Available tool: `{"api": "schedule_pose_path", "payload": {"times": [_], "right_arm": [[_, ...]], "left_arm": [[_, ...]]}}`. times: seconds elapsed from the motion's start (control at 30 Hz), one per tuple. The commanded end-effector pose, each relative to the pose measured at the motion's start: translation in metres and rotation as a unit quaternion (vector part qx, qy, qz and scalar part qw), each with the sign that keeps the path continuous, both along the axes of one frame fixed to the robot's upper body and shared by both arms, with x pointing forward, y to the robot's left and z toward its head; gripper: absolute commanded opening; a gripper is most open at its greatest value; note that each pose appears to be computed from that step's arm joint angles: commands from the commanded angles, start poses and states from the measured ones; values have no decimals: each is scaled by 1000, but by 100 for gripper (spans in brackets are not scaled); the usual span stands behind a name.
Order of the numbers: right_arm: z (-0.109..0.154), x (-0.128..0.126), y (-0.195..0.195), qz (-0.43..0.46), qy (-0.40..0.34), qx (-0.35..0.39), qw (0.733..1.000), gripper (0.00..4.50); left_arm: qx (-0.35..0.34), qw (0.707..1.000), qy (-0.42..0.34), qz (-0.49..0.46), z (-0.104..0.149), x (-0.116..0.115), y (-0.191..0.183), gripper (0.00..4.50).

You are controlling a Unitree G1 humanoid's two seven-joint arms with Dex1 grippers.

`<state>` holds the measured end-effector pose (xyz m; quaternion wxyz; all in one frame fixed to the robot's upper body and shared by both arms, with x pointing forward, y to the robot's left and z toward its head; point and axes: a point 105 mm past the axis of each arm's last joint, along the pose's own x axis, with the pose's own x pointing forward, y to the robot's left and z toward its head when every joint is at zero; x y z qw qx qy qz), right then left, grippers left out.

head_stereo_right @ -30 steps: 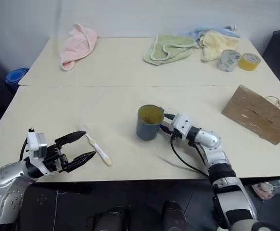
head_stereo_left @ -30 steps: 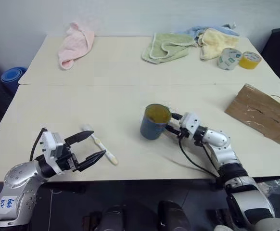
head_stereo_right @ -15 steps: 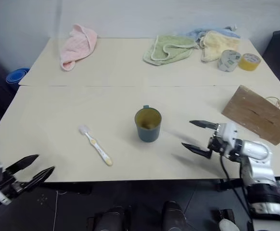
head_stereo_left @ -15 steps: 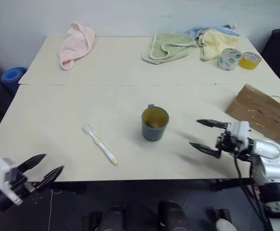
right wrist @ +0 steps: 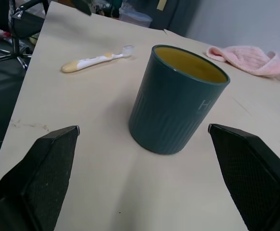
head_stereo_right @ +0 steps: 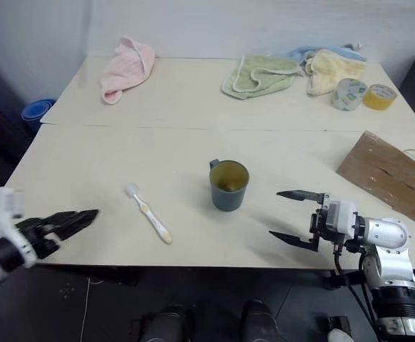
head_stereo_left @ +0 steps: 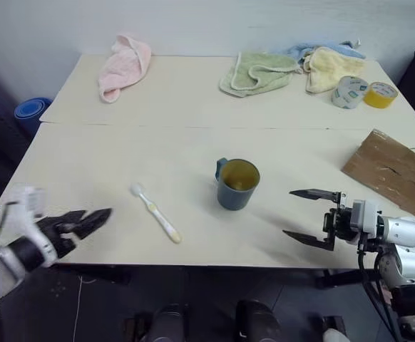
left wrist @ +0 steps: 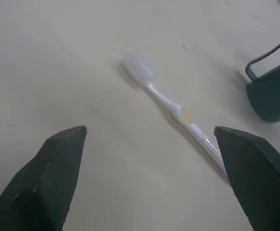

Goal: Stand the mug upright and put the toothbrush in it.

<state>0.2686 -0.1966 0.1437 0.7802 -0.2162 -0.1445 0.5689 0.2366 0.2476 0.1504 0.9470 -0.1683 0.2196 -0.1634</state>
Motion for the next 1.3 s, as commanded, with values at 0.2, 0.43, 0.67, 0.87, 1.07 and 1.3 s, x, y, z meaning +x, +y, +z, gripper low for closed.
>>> {"api": "schedule_pose_path", "payload": {"times": [0.2,0.43,0.67,0.87,1.07,1.3], "right_arm": [[8,-4,-2,12,-12,-5,1000,447],[10,-14,-4,-4,-7,15,1000,447],[16,-15,-3,-27,-7,37,999,450],[20,-14,-3,-33,-6,39,999,450],[22,-13,-8,-36,-6,37,999,450],[14,-13,-23,-60,2,31,998,450]], "left_arm": [[-23,994,97,32,-19,52,-63,450],[71,983,166,-19,-58,49,-93,450],[85,978,183,-44,-70,53,-107,312],[95,973,201,-68,-80,49,-106,147],[90,975,196,-54,-81,54,-97,18],[-70,991,-70,-94,13,80,-80,17]]}}
